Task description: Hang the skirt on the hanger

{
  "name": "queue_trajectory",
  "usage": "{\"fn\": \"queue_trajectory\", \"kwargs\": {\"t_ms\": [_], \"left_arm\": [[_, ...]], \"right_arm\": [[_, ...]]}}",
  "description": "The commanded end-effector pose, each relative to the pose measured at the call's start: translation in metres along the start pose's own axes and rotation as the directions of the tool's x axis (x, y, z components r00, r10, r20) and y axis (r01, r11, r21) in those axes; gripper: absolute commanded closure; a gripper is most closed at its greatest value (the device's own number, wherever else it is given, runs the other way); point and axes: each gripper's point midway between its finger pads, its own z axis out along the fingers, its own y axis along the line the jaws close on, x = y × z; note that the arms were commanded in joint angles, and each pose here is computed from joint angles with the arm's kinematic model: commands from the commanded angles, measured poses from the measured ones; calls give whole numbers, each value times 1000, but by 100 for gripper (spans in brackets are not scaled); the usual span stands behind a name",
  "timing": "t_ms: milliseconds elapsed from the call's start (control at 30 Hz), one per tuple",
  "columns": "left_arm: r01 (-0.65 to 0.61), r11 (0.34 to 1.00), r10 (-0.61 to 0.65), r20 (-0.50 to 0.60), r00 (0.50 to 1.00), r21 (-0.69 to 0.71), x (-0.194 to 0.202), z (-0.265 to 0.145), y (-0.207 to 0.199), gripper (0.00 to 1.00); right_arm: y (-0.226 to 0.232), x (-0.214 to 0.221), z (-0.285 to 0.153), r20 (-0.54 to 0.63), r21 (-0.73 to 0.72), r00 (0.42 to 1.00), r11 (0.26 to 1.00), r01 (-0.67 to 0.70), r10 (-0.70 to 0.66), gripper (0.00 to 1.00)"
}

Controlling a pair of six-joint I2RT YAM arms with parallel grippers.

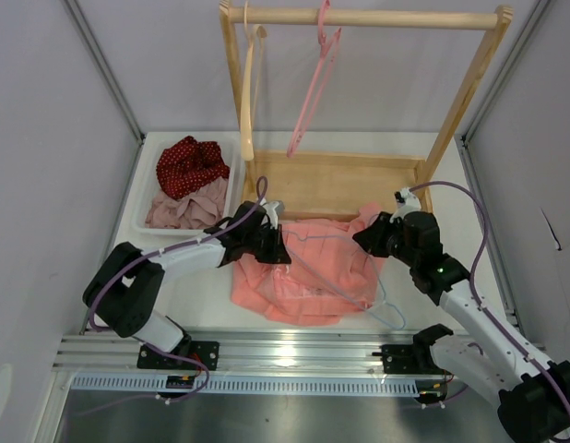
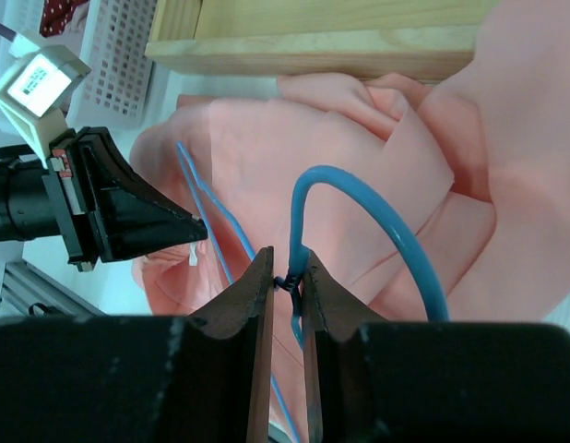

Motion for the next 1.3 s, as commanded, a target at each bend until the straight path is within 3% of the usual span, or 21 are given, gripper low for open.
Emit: {"fn": "queue_trajectory", "kwargs": {"t_ms": [0, 133, 600, 1267], "left_arm": [[44, 999, -46, 53, 998, 30, -13, 1, -1, 100], [90, 996, -90, 84, 992, 7, -21, -4, 10, 100], [180, 983, -171, 176, 969, -33, -40, -11, 34, 100], [229, 973, -210, 267, 941, -41, -55, -23, 45, 100]], "right_arm": [[5, -25, -11, 88, 6, 996, 1000, -24, 23, 100], [8, -28, -16, 108, -22, 994, 1000, -13, 15, 100], [13, -4, -21, -5, -97, 1000, 995, 6, -6, 100], [0, 16, -17, -124, -56, 992, 998, 32, -39, 100]]}}
